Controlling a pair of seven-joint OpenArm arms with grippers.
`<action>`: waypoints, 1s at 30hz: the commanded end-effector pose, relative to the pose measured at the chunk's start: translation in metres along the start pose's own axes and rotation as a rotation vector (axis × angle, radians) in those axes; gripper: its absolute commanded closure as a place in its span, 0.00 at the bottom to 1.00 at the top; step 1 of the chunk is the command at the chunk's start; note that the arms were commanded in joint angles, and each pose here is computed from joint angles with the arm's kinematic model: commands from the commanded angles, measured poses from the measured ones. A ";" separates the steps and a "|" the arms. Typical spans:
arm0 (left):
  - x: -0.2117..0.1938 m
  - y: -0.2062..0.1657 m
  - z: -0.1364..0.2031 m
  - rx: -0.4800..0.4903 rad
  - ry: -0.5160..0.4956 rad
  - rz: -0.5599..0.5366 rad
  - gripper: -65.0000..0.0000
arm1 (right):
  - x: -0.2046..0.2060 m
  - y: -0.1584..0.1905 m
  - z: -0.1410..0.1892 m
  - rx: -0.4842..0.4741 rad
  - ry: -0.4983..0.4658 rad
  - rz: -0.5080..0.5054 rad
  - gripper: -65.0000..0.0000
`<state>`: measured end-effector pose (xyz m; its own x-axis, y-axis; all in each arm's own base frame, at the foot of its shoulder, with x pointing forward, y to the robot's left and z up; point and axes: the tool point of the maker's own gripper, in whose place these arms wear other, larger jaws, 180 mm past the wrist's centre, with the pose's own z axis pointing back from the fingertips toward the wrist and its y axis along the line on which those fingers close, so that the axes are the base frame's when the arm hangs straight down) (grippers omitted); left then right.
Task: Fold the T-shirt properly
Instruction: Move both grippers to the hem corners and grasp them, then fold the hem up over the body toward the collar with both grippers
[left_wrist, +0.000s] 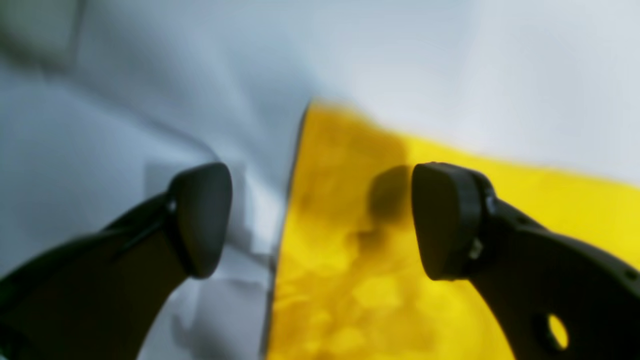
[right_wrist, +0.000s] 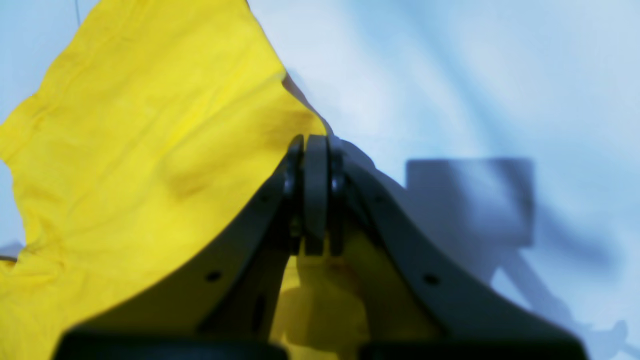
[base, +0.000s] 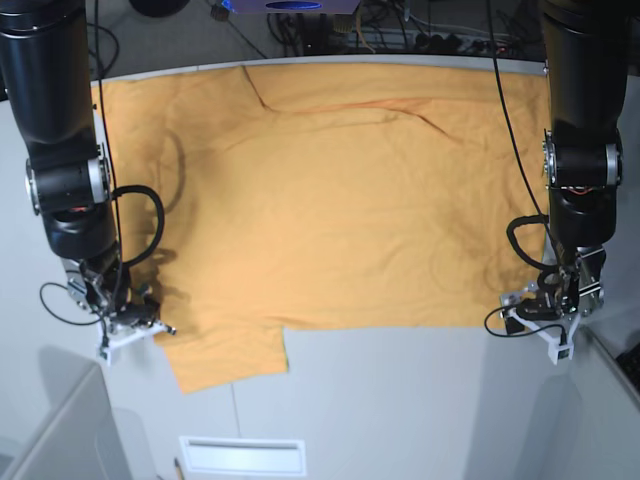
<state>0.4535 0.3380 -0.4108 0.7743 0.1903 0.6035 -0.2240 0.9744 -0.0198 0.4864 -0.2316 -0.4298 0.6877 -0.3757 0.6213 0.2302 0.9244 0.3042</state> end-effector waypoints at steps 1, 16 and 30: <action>0.023 0.005 0.005 0.009 -0.053 0.020 0.16 | 0.027 0.006 0.004 0.013 -0.046 -0.003 1.00; 0.002 -0.038 -0.011 -0.054 -0.039 0.024 0.19 | 0.026 0.006 0.004 0.016 -0.044 0.001 1.00; 0.003 -0.048 -0.005 -0.084 -0.058 -0.006 1.00 | 0.018 0.013 0.003 0.052 -0.091 0.020 1.00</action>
<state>0.4661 0.2935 -0.4183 0.7276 0.1856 0.6605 -0.1791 0.9807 -0.0783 0.4860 -0.2231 -0.4306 0.6516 -0.3619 0.6667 0.1863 0.9283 0.3219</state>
